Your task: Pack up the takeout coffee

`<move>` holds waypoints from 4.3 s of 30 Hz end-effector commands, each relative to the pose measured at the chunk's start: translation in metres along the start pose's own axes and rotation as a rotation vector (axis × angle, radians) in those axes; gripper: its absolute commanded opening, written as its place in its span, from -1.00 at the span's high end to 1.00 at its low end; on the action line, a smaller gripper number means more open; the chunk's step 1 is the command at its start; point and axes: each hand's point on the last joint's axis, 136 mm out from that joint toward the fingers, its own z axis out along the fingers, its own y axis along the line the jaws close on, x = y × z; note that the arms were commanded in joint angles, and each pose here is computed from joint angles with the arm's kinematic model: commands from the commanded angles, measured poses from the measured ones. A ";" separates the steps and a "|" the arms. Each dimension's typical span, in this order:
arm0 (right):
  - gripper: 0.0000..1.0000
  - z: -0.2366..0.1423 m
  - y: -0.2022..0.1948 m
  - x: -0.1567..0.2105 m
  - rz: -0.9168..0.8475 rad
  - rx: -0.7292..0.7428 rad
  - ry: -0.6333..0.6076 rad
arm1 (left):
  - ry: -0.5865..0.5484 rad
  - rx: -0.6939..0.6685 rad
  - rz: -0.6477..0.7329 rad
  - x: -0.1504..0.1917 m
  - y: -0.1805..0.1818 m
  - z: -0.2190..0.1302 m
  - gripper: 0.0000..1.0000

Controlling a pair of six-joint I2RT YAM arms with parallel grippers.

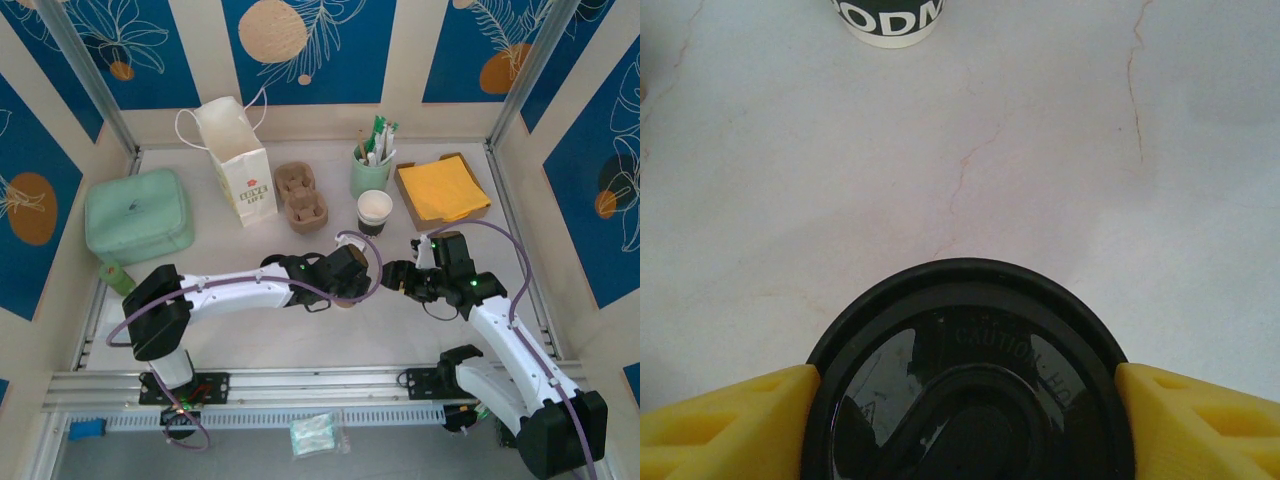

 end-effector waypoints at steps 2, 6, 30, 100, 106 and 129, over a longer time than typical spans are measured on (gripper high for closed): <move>-0.25 -0.002 0.003 0.003 -0.010 -0.022 0.011 | 0.006 0.010 0.005 -0.001 -0.006 -0.002 -0.54; -0.26 -0.003 0.004 0.001 -0.013 -0.021 0.008 | -0.002 0.023 0.000 -0.005 -0.009 -0.006 -0.57; -0.25 -0.007 0.012 -0.002 -0.038 -0.007 0.048 | -0.108 0.076 -0.121 -0.042 0.003 -0.054 -0.79; -0.20 0.046 0.023 0.008 -0.106 0.135 0.201 | 0.043 0.169 -0.283 0.001 0.047 -0.017 -0.94; -0.20 0.044 0.032 0.001 -0.116 0.118 0.193 | 0.010 0.211 -0.297 -0.021 0.042 -0.029 -0.98; -0.21 0.041 0.022 0.007 -0.151 0.161 0.228 | 0.093 0.184 -0.449 0.036 0.089 -0.019 -1.00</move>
